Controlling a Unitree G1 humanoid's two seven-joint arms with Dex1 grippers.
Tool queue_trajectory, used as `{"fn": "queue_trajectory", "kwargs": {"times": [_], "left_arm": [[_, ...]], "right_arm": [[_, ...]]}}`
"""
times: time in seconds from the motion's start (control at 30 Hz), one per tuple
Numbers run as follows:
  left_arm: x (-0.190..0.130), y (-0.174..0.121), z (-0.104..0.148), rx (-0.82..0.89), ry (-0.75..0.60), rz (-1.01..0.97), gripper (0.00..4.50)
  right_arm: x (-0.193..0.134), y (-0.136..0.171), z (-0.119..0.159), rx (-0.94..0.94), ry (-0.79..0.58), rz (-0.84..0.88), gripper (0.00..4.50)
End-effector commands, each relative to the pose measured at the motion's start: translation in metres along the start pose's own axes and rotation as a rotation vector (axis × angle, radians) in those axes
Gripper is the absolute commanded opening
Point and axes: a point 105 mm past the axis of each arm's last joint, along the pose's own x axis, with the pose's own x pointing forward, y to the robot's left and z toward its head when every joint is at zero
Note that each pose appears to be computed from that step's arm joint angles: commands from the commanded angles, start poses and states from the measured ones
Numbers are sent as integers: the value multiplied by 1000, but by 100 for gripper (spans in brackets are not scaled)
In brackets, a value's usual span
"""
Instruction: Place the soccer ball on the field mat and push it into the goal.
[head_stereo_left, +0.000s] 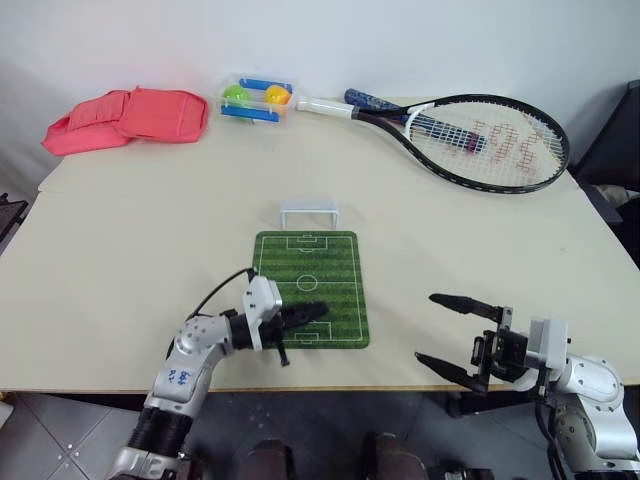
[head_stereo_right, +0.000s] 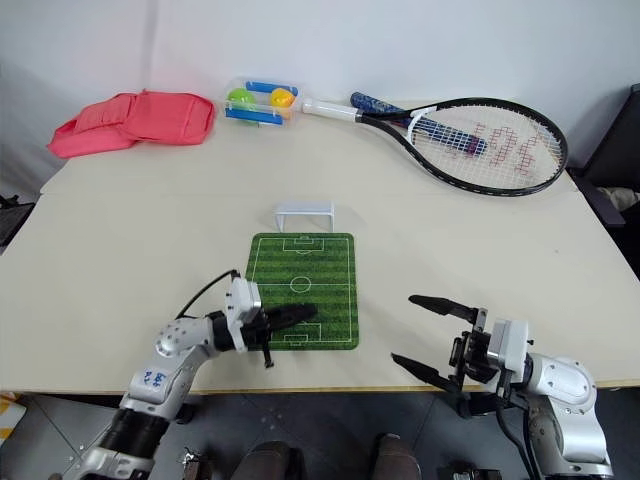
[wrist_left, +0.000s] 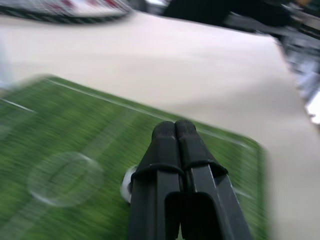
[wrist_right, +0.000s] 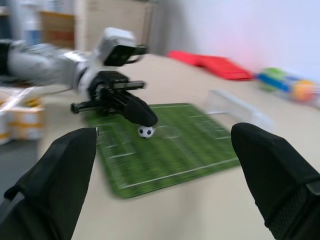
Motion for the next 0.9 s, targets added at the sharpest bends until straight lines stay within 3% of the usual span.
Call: {"fn": "queue_trajectory", "kwargs": {"times": [0.03, 0.23, 0.5, 0.7, 0.9], "left_arm": [[-5, 34, 19, 84, -61, 143, 2], [-20, 43, 38, 144, -103, 85, 2], [-82, 60, 72, 228, -34, 81, 2], [-174, 74, 47, 172, 149, 334, 2], [-221, 66, 33, 121, 172, 546, 2]], "right_arm": [[4, -22, 12, -67, -27, -195, 450], [14, -20, 12, -53, -36, -223, 450], [18, -15, 13, -19, -60, -184, 450], [18, -28, 13, -42, -75, -170, 450], [16, -33, 11, -52, -72, -147, 450]]}}
